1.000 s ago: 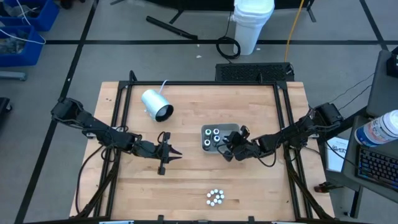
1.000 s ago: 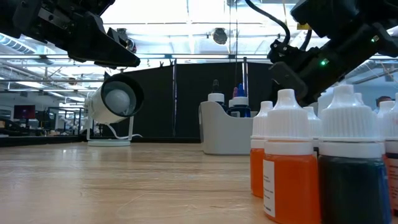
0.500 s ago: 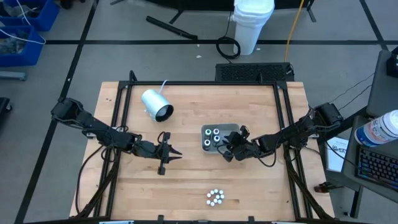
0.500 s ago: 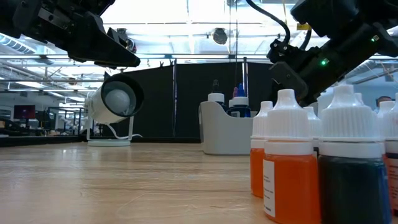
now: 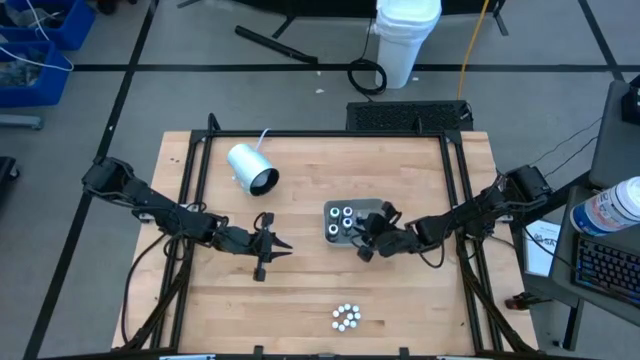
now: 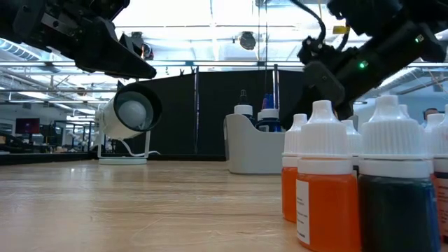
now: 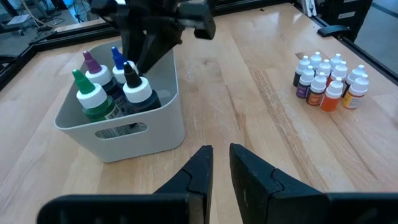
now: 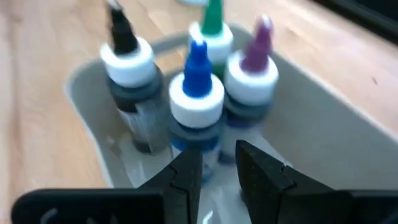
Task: Pick & Place food coloring
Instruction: Put the small yellow food coloring bottle into the gray bin
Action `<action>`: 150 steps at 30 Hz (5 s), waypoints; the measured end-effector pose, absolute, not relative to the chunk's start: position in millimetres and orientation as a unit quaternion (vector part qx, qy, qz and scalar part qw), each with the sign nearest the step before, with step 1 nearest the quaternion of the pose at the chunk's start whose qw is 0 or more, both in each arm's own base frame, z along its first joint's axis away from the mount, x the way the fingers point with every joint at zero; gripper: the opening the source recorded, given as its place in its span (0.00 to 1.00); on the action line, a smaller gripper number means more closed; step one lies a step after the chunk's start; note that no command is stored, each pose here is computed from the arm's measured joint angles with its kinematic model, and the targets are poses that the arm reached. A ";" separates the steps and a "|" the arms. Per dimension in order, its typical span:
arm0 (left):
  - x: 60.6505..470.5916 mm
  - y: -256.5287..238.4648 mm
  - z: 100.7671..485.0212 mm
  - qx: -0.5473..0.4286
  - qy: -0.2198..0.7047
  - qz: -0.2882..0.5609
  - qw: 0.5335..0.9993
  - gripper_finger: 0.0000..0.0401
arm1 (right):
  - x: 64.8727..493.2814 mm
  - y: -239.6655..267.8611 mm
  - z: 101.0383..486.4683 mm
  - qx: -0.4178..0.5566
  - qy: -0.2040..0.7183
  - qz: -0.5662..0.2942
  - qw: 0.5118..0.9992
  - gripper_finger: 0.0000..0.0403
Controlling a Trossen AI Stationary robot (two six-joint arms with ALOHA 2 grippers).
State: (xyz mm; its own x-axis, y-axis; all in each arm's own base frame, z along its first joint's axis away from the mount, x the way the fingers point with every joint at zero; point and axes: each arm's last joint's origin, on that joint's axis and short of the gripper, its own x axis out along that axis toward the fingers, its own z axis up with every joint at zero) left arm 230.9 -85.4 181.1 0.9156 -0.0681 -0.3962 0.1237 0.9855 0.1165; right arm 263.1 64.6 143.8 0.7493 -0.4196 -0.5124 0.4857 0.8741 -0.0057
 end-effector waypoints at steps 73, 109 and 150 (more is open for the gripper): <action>360.5 -241.3 175.1 -0.114 0.251 -0.055 0.960 0.52 | 90.6 112.6 188.2 -0.102 0.004 0.114 0.988 0.00; 360.9 -248.7 144.8 -0.068 0.288 -0.069 0.953 0.52 | 92.8 110.2 183.5 -0.087 0.025 0.102 0.991 0.00; 375.4 -243.3 133.3 -0.037 0.237 -0.038 0.970 0.52 | 93.3 109.9 182.1 -0.077 0.031 0.100 0.992 0.00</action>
State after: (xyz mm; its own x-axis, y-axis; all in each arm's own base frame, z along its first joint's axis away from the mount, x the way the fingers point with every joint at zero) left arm 375.4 -243.3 133.3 0.8848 -0.0919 -0.4568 0.0572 0.9944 -0.0894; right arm 93.3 109.9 182.1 0.9779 0.1939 -0.0776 -0.2035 0.9681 -0.1459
